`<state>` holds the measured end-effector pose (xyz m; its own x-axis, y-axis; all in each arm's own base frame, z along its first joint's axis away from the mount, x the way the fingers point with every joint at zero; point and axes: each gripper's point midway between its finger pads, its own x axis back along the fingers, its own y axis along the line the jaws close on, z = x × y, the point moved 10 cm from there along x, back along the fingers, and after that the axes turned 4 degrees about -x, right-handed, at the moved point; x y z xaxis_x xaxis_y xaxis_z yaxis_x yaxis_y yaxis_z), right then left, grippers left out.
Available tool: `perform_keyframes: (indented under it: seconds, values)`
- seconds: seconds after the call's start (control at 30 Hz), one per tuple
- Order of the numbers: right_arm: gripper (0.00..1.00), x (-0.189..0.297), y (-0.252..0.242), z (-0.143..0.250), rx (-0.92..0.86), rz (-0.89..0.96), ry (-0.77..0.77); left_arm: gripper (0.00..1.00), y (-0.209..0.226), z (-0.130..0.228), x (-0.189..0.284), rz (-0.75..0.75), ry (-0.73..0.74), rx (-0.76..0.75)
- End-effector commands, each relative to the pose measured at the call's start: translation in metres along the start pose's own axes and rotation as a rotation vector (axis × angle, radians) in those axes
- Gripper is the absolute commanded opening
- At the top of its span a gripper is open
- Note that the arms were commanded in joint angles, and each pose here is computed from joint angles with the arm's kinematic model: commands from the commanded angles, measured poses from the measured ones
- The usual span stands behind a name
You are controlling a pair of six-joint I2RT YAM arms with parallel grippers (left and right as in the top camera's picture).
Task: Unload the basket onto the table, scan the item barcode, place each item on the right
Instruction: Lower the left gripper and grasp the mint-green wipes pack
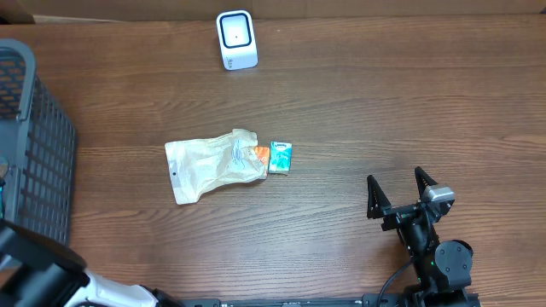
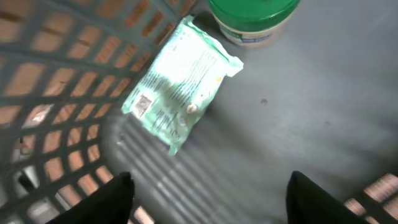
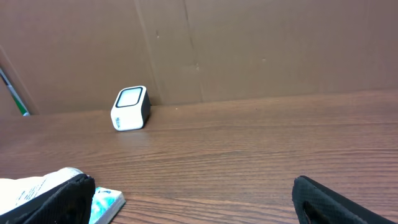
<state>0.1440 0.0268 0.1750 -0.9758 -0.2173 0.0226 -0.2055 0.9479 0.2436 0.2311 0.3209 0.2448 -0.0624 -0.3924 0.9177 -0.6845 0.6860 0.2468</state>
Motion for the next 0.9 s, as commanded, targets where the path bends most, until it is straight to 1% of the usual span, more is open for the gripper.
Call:
perform_keyframes:
  seconds: [0.0, 0.03, 0.07, 0.23, 0.33, 0.53, 0.7, 0.8, 0.87]
  values:
    - [1.00, 0.000, -0.001, 0.002, -0.003, -0.001, -0.003, 0.61, -0.002, 0.000, -0.041, -0.048, 0.086, -0.001]
    - [1.00, 0.000, -0.001, 0.002, -0.003, -0.001, -0.002, 0.62, -0.002, 0.000, -0.051, -0.076, 0.105, 0.019]
    - [1.00, 0.000, -0.001, 0.002, -0.003, -0.001, -0.003, 0.66, -0.001, -0.001, -0.065, -0.113, 0.123, 0.038]
    - [1.00, 0.000, -0.001, 0.002, -0.003, -0.001, -0.003, 0.68, 0.000, -0.004, -0.092, -0.182, 0.135, 0.035]
    - [1.00, 0.000, -0.001, 0.002, -0.003, -0.001, -0.003, 0.69, -0.002, -0.006, -0.106, -0.191, 0.137, 0.021]
    - [1.00, 0.000, -0.001, 0.002, -0.003, -0.001, -0.003, 0.65, -0.009, 0.000, -0.135, -0.180, 0.193, -0.001]
    - [1.00, 0.000, -0.001, 0.002, -0.003, -0.001, -0.003, 0.61, -0.010, 0.002, -0.140, -0.178, 0.203, 0.001]
    - [1.00, 0.000, -0.001, 0.002, -0.003, -0.001, -0.003, 0.54, -0.011, 0.005, -0.140, -0.174, 0.221, 0.028]
    - [1.00, 0.000, -0.001, 0.002, -0.003, -0.001, -0.003, 0.52, -0.013, 0.009, -0.142, -0.174, 0.237, 0.042]
